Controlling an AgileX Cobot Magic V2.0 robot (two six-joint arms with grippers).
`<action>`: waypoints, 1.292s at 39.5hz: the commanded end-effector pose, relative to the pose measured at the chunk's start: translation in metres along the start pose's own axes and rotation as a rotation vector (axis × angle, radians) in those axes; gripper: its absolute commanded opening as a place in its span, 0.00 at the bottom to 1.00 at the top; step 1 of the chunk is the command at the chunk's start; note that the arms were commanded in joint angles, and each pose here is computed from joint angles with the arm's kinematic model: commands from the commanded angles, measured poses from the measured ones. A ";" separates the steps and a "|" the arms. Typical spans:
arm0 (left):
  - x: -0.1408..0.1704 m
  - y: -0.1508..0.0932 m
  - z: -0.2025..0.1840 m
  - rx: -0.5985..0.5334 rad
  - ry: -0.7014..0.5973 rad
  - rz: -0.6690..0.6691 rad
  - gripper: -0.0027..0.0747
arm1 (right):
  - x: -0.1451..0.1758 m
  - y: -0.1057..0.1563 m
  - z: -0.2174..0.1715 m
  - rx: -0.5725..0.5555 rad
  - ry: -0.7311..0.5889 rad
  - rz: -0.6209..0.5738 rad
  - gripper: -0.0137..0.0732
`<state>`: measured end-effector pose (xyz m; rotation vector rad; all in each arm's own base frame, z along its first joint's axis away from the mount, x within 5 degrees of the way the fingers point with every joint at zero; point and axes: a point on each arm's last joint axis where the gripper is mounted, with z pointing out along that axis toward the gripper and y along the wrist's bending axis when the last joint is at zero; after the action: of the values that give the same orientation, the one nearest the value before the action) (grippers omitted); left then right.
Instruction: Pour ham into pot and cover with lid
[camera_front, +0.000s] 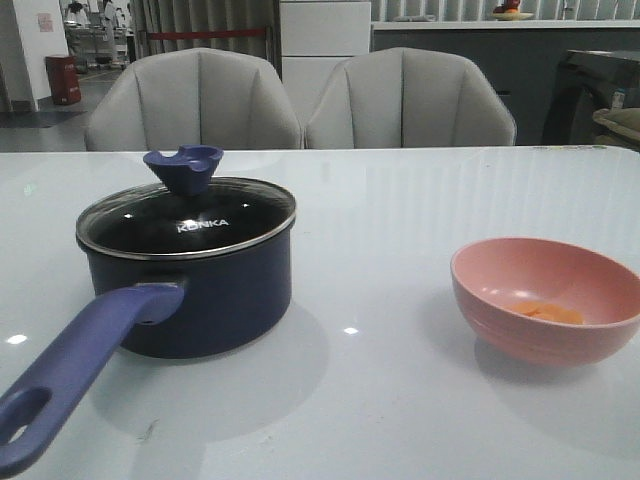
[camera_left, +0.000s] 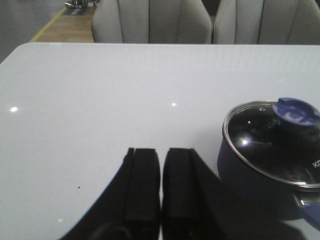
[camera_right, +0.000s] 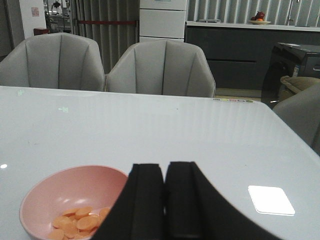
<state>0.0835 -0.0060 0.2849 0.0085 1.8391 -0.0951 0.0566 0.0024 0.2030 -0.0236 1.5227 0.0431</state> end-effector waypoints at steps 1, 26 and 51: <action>-0.014 -0.002 0.000 0.014 -0.054 -0.015 0.20 | -0.005 0.000 -0.002 0.004 -0.093 -0.003 0.32; -0.021 -0.006 0.009 0.049 -0.033 -0.043 0.82 | -0.005 0.000 -0.002 0.004 -0.093 -0.003 0.32; -0.109 -0.069 0.107 0.239 0.339 0.045 0.90 | -0.005 0.000 -0.002 0.004 -0.093 -0.003 0.32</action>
<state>0.1963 -0.0641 0.3500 0.2187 2.1971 -0.2601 0.0566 0.0024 0.2030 -0.0236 1.5227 0.0431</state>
